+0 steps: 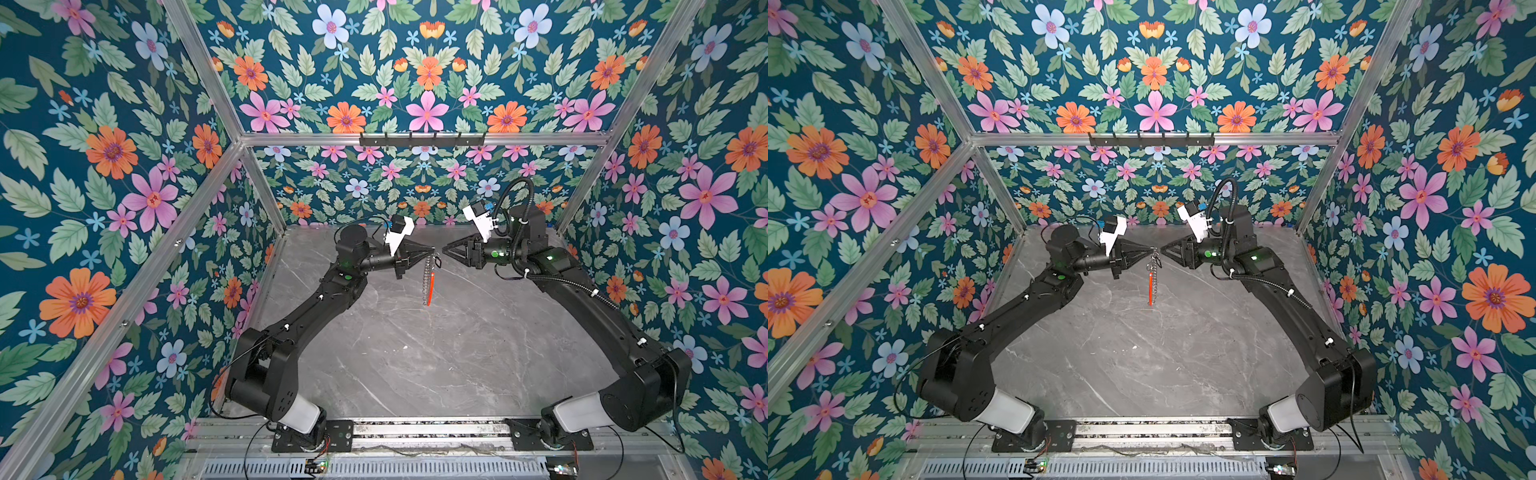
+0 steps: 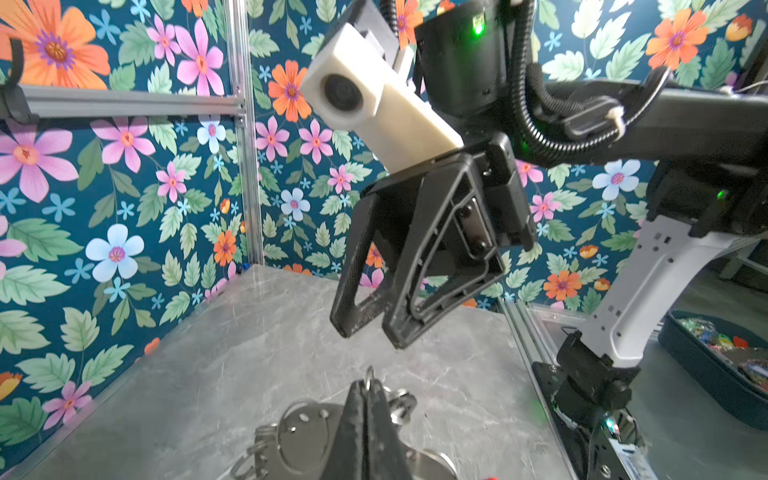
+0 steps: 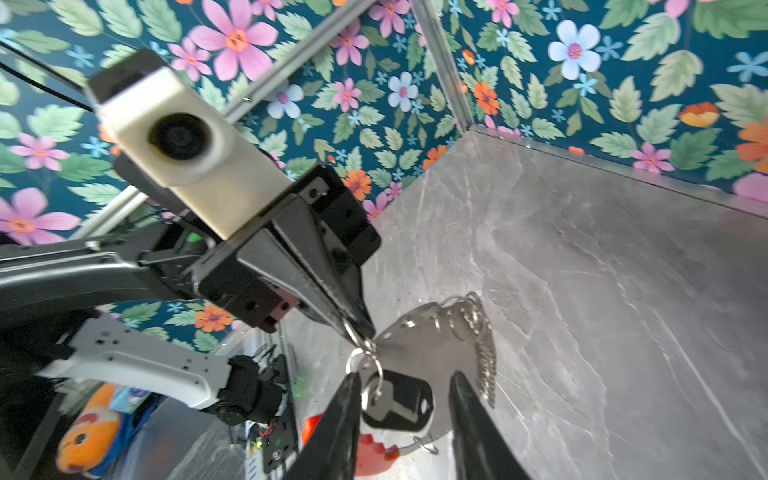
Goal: Put the keys on the keyring
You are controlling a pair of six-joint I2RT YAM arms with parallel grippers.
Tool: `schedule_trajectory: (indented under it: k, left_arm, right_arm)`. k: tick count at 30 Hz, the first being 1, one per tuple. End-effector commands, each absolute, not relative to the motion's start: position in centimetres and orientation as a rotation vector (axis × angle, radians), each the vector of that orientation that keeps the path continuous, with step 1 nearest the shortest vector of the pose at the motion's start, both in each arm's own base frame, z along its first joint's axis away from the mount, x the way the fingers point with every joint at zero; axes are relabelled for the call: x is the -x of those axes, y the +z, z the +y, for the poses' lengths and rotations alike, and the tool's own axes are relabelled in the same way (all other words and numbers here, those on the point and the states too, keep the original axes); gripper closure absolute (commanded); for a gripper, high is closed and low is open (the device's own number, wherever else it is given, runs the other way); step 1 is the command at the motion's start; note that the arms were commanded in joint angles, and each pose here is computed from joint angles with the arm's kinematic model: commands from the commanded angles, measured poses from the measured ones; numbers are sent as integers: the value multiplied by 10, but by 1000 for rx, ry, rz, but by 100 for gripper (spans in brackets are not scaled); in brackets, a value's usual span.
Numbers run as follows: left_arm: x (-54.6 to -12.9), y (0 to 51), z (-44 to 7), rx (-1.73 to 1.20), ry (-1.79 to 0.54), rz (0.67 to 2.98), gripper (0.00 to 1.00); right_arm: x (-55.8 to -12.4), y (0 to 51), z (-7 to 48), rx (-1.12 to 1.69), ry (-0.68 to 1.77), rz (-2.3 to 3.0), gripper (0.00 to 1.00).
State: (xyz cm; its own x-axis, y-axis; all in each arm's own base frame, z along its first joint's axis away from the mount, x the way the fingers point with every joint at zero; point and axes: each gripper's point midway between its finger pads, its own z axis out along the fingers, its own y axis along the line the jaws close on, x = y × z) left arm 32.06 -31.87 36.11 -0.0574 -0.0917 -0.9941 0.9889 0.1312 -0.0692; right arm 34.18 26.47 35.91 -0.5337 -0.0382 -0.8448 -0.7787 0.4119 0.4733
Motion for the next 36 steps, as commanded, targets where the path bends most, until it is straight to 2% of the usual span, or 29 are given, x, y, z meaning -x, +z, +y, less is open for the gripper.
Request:
schedule_trajectory:
  k: [1,11,22,27,36]
  left_arm:
    - [-317,402,-312,-926,-1223,1096,100]
    - [-317,422,-306,-832,-1276,1017,100]
    - [-317,423,-308,-818,-1337,988,100]
    - [-318,424,-308,-816,-1355,983,100]
    - [-317,423,-308,-819,-1359,975,100]
  right_arm:
    - [-326,385,275,761,1344,1761,63]
    - [-325,389,277,762,1390,1745,70]
    - [-329,394,280,763,1404,1727,71]
    - [-334,394,280,750,1394,1736,81]
    - [-334,393,281,749,1405,1734,92]
